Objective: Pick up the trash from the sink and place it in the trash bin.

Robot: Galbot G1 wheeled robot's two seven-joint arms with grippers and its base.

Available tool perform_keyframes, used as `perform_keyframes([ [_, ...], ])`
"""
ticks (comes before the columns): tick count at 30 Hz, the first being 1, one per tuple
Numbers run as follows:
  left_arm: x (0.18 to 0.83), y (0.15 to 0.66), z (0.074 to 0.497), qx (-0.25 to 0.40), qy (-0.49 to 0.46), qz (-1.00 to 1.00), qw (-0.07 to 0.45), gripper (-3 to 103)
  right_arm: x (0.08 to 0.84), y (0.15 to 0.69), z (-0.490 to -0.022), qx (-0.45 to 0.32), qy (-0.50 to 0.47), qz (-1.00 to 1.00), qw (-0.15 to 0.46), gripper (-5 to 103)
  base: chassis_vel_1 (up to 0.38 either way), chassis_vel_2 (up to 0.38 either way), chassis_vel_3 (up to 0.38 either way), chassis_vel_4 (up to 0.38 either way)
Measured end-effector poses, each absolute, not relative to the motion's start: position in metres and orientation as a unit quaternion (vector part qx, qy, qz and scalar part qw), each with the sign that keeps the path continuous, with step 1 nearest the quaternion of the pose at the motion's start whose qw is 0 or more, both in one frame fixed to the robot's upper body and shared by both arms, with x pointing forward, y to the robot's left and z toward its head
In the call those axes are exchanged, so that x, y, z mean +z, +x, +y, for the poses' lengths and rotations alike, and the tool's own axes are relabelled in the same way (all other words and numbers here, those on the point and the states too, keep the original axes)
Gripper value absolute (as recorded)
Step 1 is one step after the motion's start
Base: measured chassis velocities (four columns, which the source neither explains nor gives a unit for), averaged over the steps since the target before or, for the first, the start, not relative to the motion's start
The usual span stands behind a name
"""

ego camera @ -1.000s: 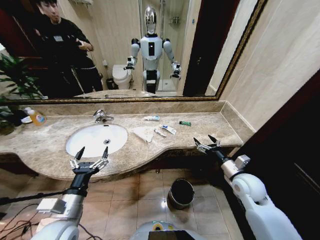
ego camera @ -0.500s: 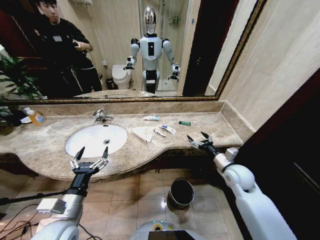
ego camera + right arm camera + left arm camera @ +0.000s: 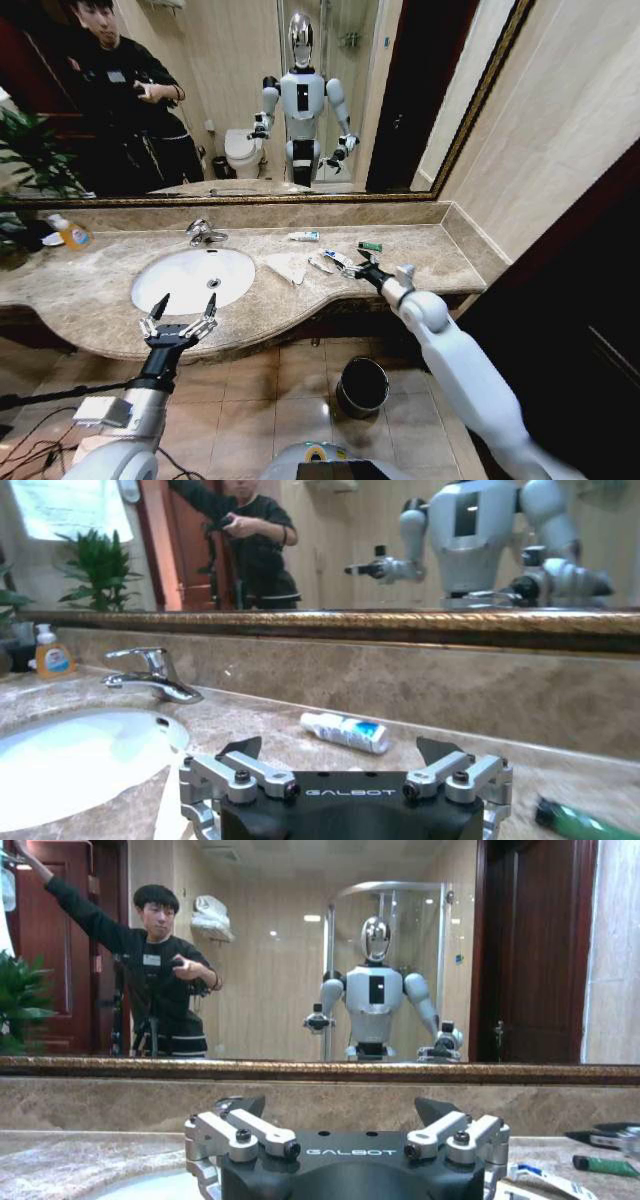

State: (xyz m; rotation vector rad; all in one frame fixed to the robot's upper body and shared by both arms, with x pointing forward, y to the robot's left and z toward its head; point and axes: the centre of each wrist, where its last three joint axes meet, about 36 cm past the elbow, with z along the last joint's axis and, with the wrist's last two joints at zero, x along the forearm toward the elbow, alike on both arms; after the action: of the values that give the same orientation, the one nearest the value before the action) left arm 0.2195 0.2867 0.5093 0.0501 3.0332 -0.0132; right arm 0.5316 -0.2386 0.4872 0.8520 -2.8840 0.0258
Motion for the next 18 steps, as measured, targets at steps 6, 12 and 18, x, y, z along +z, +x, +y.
perform_keyframes([
  [6,0.509,0.219,0.287,-0.004,0.017,0.998,0.054,100,0.481,0.570,-0.231,0.020,0.290,-0.952,0.092,100,0.000,0.000,0.000,0.000],
  [12,0.509,0.219,0.287,-0.004,0.016,0.998,0.054,100,0.470,0.594,-0.233,0.037,0.285,-0.950,0.119,100,0.000,0.000,0.000,0.000],
  [18,0.509,0.219,0.287,-0.004,0.017,0.998,0.054,100,0.461,0.606,-0.231,0.036,0.276,-0.951,0.137,100,0.000,0.000,0.000,0.000],
])
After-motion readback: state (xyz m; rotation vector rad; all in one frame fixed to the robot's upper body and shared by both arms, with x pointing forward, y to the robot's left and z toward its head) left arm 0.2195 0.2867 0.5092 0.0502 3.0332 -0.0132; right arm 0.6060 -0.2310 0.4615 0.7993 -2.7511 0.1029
